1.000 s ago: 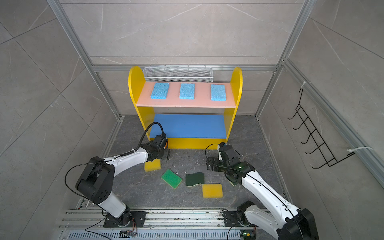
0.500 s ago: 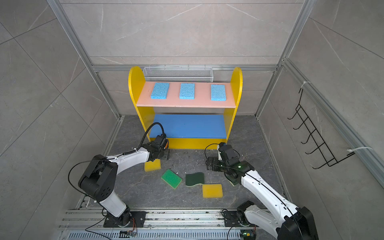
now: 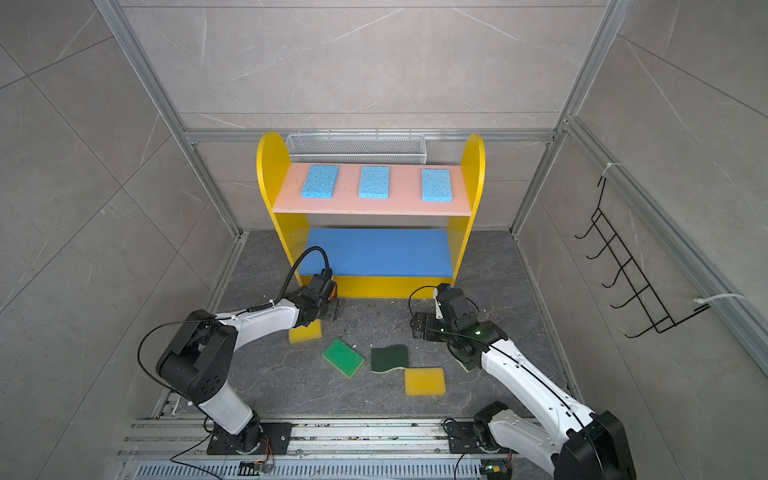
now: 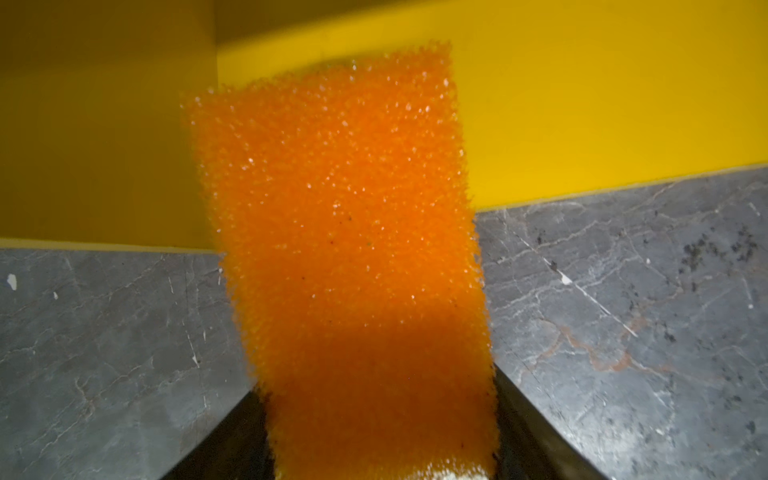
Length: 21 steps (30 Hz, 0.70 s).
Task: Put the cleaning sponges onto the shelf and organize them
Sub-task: 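Push the orange sponge into the lower shelf with the left gripper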
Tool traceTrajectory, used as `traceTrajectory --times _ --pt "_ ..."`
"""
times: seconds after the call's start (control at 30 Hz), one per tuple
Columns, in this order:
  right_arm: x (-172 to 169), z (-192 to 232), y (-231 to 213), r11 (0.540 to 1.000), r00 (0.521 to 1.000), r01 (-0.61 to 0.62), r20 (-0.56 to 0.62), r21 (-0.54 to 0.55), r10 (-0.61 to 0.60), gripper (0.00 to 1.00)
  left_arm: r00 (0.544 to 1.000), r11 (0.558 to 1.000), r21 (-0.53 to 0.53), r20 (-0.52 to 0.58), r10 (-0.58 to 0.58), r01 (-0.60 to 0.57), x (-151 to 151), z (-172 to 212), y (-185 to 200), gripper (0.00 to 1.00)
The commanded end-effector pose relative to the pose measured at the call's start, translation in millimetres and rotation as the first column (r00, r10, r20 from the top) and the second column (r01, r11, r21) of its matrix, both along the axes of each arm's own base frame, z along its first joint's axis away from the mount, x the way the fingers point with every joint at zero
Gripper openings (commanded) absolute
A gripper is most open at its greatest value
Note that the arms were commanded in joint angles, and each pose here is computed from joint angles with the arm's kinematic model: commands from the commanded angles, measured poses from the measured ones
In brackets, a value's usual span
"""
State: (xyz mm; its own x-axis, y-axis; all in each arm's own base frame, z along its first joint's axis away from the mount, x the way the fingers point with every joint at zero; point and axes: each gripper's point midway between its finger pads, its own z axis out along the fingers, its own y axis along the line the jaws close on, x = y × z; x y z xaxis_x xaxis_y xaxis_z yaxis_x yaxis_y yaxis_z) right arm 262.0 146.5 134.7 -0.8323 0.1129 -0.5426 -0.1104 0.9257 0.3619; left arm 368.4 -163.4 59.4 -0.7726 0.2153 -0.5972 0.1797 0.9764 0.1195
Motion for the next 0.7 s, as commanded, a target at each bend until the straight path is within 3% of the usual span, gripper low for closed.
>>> traceTrajectory --times 0.0,0.2,0.67 --pt "3 7 2 1.0 1.0 -0.003 0.019 0.019 0.003 0.95 0.978 0.998 -0.06 0.205 0.025 -0.013 31 50 -3 0.71" --pt "1 6 2 1.0 1.0 -0.002 0.019 0.022 0.002 0.95 0.971 0.997 -0.079 0.238 0.027 -0.008 34 54 -5 0.72" --pt "-3 4 1 1.0 1.0 -0.002 0.014 0.028 0.002 0.95 0.975 0.998 -0.002 0.212 0.064 -0.065 54 29 -3 0.73"
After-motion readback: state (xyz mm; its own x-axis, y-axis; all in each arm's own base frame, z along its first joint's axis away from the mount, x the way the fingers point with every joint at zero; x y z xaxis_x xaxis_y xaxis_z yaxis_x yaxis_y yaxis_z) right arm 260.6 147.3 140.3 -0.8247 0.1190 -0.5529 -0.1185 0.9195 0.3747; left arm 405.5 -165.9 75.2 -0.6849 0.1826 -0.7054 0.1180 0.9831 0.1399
